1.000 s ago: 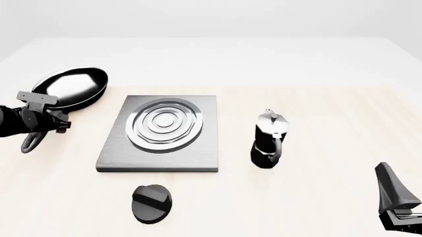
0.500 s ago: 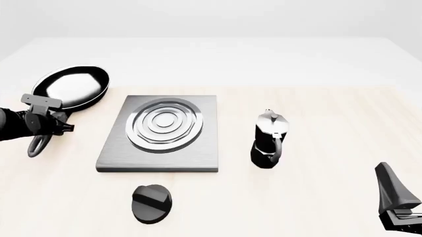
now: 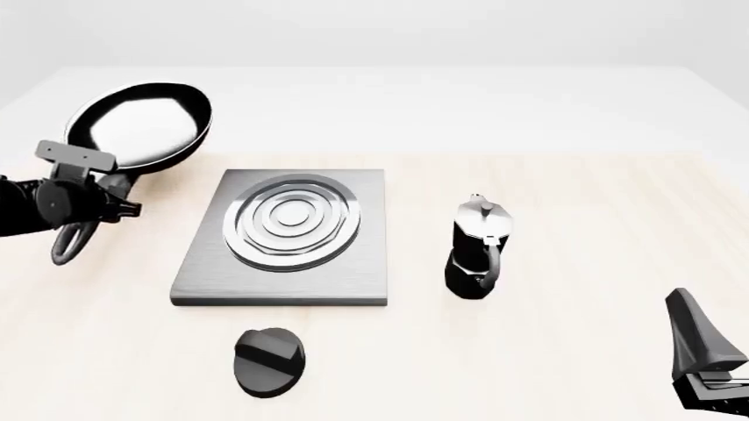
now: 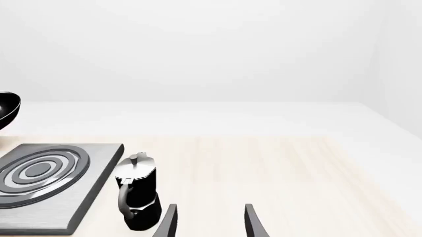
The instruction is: Turn on the stove and put the frying pan on it.
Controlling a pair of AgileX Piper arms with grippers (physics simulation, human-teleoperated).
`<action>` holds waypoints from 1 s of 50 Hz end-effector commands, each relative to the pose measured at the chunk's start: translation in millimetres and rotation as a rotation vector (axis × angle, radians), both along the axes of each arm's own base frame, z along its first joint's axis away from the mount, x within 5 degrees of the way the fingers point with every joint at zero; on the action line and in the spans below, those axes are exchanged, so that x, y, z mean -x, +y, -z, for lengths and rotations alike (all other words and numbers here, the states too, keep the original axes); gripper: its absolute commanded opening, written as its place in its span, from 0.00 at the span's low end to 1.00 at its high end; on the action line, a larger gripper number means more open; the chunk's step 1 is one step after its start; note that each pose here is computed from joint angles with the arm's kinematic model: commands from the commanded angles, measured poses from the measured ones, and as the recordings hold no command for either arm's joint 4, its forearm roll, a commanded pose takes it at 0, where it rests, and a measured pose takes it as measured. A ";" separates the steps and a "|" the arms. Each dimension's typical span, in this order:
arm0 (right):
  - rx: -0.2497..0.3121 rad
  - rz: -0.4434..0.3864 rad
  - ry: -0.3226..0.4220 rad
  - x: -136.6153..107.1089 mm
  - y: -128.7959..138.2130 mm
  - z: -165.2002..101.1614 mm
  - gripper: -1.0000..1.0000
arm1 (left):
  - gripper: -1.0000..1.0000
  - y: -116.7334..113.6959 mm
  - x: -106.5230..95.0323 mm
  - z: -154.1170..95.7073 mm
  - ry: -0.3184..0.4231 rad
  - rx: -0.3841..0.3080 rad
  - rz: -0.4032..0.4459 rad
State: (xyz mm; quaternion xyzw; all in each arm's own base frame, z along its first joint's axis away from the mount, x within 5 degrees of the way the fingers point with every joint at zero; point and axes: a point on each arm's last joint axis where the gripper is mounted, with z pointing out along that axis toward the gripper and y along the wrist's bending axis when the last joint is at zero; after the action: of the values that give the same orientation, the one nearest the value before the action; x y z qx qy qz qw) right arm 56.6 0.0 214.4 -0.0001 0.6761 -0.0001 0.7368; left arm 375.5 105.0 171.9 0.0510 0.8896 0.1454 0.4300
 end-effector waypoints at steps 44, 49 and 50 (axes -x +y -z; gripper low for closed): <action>0.000 0.000 0.000 0.0 0.0 0.0 1.00 | 0.00 -126.3 114.8 -46.1 -0.088 -0.077 0.395; 0.000 0.000 0.000 0.0 0.0 0.0 1.00 | 0.00 -134.0 120.4 -40.9 -0.074 -0.078 0.429; 0.000 0.000 0.000 0.0 0.0 0.0 1.00 | 0.00 -134.6 121.2 -40.5 -0.075 -0.078 0.432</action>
State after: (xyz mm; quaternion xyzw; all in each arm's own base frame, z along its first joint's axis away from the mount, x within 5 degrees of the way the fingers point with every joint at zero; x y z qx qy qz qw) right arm 56.6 0.0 214.4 -0.0001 0.6761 -0.0001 0.7368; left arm 266.3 -16.5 207.6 0.2434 0.8447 0.1005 0.4660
